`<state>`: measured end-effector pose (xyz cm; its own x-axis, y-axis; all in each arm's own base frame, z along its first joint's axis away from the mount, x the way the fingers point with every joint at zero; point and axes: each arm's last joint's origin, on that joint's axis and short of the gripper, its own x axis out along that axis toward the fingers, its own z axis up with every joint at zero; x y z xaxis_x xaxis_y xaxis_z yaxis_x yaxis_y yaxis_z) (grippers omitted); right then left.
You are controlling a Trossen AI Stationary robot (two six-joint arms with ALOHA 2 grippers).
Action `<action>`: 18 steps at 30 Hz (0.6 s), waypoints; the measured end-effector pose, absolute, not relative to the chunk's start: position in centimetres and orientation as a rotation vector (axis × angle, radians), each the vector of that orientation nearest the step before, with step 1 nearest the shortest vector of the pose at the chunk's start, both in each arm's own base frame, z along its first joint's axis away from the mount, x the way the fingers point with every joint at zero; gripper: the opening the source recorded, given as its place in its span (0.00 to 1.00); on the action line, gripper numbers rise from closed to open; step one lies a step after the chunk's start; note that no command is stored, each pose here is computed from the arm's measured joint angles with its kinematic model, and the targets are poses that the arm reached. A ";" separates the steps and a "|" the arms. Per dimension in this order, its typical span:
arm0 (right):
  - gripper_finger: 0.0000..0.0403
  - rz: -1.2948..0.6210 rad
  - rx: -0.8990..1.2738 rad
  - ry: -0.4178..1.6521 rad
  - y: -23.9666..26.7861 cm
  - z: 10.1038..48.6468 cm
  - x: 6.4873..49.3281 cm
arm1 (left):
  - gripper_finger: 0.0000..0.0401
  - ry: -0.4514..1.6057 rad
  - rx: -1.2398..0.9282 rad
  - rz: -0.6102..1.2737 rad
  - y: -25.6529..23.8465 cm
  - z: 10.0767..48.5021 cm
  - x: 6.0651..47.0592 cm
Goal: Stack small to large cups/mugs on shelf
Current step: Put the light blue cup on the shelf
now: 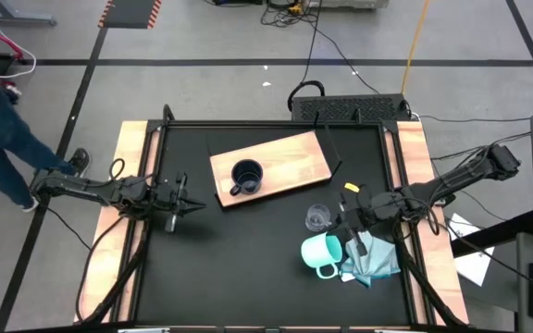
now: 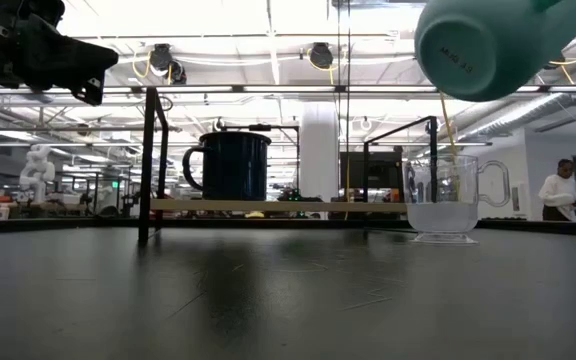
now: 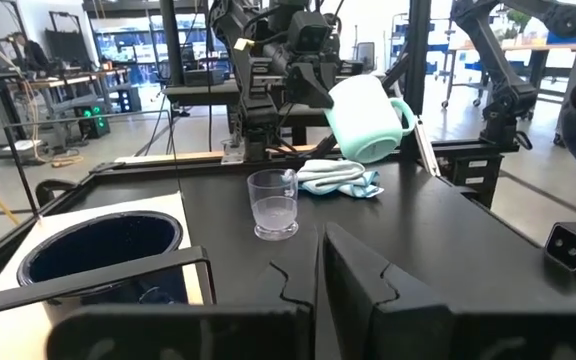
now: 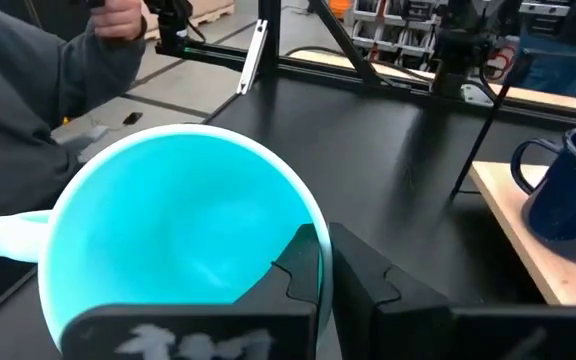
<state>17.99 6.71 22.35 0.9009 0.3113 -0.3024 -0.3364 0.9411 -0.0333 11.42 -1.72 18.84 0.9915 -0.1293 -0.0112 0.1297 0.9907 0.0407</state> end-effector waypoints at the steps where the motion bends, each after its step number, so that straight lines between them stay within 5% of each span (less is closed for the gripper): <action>1: 0.00 0.334 -0.094 0.297 6.7 22.4 18.0 | 0.06 0.009 0.049 -0.130 -1.7 18.8 11.4; 18: 0.00 0.087 -0.101 0.186 1.0 25.7 19.7 | 0.06 0.030 0.069 -0.131 -1.7 18.6 11.4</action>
